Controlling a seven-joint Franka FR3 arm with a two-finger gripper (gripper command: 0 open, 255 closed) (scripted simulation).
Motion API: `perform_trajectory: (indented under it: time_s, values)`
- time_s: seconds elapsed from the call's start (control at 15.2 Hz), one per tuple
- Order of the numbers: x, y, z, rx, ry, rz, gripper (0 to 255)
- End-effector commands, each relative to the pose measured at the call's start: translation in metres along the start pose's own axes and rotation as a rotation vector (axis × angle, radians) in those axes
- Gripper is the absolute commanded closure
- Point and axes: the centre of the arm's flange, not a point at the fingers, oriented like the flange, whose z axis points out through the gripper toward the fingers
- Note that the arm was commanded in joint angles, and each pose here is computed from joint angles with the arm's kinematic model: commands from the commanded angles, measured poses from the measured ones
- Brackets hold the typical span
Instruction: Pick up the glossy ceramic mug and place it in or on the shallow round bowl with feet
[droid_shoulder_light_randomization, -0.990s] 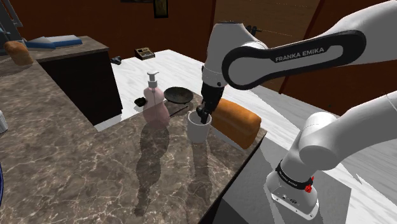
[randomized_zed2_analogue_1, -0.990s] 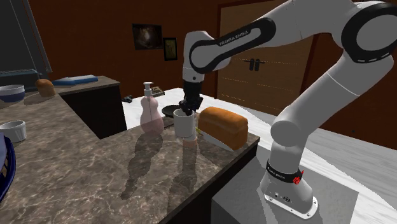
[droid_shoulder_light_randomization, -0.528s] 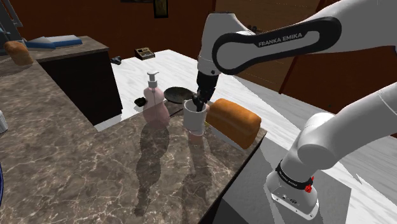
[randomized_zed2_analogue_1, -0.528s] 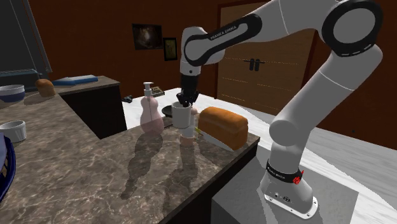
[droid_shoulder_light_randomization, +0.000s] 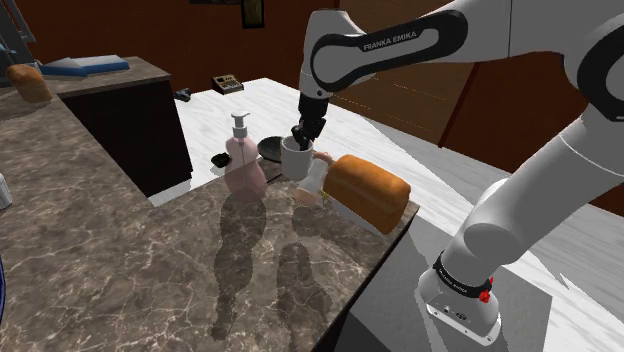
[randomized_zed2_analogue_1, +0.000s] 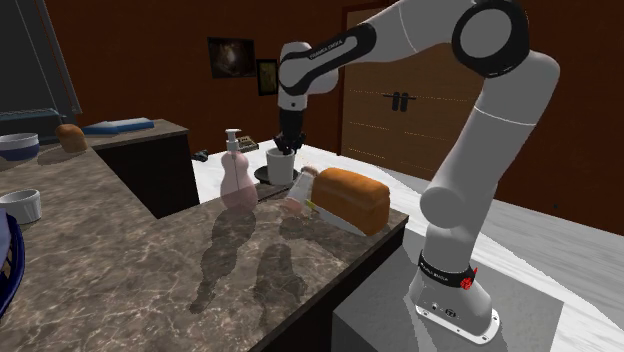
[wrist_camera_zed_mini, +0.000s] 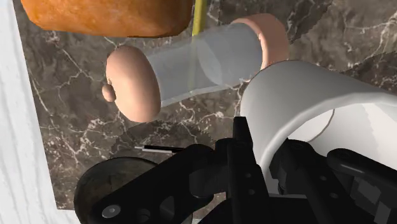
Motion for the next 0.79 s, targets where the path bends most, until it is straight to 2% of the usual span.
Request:
perform_trajectory:
  time_s: [0.0,0.73]
  values:
    - [0.022,0.018,0.001,-0.001,0.0,0.0,255]
    - [0.138,0.105,-0.005,-0.001,0.0,0.0,255]
